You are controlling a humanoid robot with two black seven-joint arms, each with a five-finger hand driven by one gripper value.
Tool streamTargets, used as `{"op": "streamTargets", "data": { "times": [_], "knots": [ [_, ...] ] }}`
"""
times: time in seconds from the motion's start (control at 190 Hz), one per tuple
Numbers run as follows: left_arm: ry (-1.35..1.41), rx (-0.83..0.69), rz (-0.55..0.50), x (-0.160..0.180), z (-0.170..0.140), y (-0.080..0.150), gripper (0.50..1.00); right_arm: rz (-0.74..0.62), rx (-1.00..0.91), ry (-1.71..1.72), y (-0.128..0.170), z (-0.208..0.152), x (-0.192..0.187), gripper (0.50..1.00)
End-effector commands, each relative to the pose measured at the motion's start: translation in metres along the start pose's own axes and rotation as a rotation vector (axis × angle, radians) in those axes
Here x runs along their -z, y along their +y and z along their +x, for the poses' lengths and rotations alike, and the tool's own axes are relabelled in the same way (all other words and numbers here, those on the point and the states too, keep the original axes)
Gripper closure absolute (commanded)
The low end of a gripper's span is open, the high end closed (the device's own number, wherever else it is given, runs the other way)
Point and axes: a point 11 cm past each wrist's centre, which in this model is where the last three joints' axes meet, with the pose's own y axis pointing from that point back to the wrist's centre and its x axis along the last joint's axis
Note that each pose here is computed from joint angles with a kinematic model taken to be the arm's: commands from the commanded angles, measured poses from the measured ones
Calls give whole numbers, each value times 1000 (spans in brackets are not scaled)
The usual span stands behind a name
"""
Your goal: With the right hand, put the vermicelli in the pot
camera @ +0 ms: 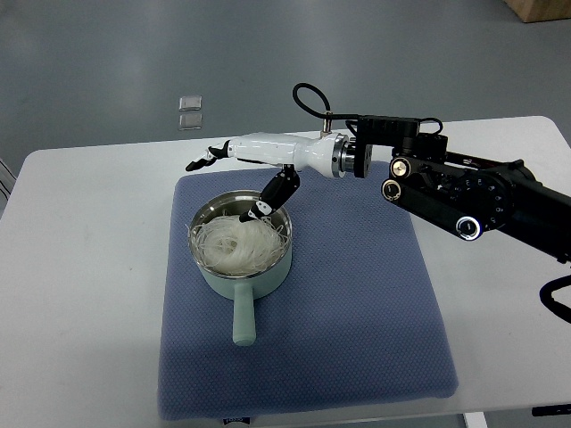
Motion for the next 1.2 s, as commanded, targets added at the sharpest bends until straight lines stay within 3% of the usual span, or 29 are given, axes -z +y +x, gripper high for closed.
{"op": "streamTargets", "data": {
  "times": [0.0, 0.163, 0.263, 0.446, 0.877, 1.192],
  "knots": [
    [0, 0, 0, 0, 0, 0, 500, -6, -9, 9, 3, 5, -1, 603],
    [0, 0, 0, 0, 0, 0, 500, -15, -41, 32, 9, 20, -3, 601],
    [0, 0, 0, 0, 0, 0, 500, 6, -158, -40, 19, 49, -1, 601],
    [0, 0, 0, 0, 0, 0, 500, 35, -388, -315, 46, 66, -23, 601],
    [2, 0, 0, 0, 0, 0, 500, -71, -909, -958, 126, 44, -133, 601],
    [0, -1, 0, 0, 1, 0, 500, -173, -1040, -1222, 158, 8, -174, 601]
  ]
}}
